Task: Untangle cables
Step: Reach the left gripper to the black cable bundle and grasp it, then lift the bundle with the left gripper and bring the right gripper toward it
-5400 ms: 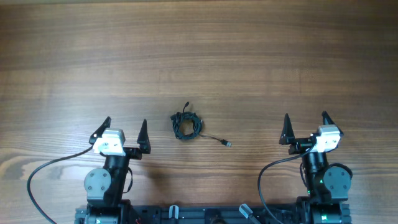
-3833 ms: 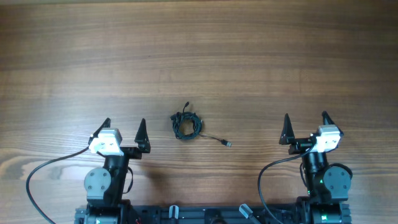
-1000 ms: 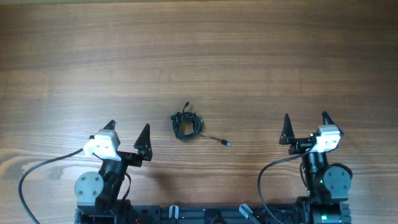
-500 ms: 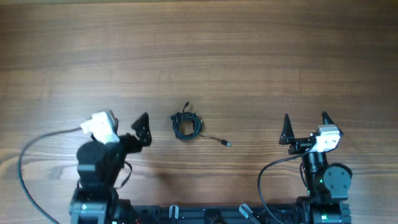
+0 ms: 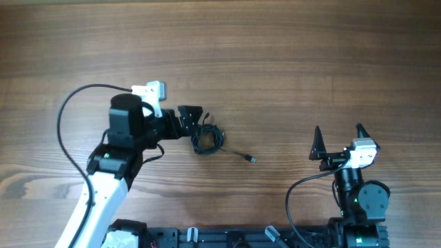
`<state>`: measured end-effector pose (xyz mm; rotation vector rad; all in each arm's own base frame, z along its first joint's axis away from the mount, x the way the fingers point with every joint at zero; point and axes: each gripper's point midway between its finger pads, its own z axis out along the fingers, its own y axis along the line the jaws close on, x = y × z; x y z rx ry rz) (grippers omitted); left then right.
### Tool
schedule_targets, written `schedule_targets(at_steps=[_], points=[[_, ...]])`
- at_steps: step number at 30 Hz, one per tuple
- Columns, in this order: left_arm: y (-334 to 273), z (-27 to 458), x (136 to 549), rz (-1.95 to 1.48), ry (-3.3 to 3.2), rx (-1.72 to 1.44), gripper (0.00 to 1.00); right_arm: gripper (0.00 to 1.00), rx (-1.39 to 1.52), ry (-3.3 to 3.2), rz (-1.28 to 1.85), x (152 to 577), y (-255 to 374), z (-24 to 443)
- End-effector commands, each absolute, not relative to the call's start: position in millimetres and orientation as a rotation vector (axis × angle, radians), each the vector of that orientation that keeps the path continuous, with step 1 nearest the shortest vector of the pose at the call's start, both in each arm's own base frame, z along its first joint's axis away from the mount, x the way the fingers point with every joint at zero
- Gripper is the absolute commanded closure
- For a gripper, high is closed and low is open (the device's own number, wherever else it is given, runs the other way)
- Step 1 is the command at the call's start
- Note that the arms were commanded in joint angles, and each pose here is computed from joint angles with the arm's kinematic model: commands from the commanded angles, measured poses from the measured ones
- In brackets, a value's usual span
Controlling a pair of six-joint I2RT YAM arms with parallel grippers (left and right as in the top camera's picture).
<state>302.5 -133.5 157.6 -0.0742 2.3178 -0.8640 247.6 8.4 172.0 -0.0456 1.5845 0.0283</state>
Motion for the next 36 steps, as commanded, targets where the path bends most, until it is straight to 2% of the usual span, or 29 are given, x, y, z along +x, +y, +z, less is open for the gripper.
schedule_targets(at_steps=[1,3,6,14,15,17,19,21,28,32,36], points=[[-146.3,134.5,295.7,-0.847,2.431,-0.137,0.09,0.0,-0.028,1.58,0.032,247.5,7.2,172.8],[-128.5,107.1,294.2,-0.589,2.502,-0.325,0.09,0.0,-0.028,1.58,0.032,247.5,7.2,172.8],[-141.8,93.2,290.3,-0.499,2.52,-0.373,0.09,0.0,-0.028,1.58,0.032,247.5,7.2,172.8],[-147.1,26.3,273.6,-0.282,2.558,-0.844,0.27,0.0,-0.028,1.58,0.032,247.5,7.2,172.8],[-145.6,19.0,272.4,-0.263,2.563,-0.883,0.31,0.0,-0.028,1.58,0.032,247.5,7.2,172.8],[-145.5,15.8,272.3,-0.254,2.569,-0.885,0.47,0.0,-0.028,1.58,0.032,247.5,7.2,172.8],[-144.6,15.8,272.7,-0.251,2.568,-0.882,0.57,0.0,-0.028,1.58,0.032,247.5,7.2,172.8],[-144.7,15.8,272.8,-0.249,2.572,-0.871,0.74,0.0,-0.029,1.58,0.032,247.5,7.2,172.8],[-165.9,76.5,308.5,-0.211,2.462,-0.011,0.96,0.0,-0.028,1.58,0.032,247.5,7.2,172.8],[-169.6,99.7,307.1,-0.219,2.399,0.151,0.96,0.0,-0.028,1.58,0.032,247.5,7.2,172.8],[-186.7,127.0,296.0,-0.388,2.351,0.216,0.96,0.0,-0.028,1.58,0.032,247.5,7.2,172.8]])
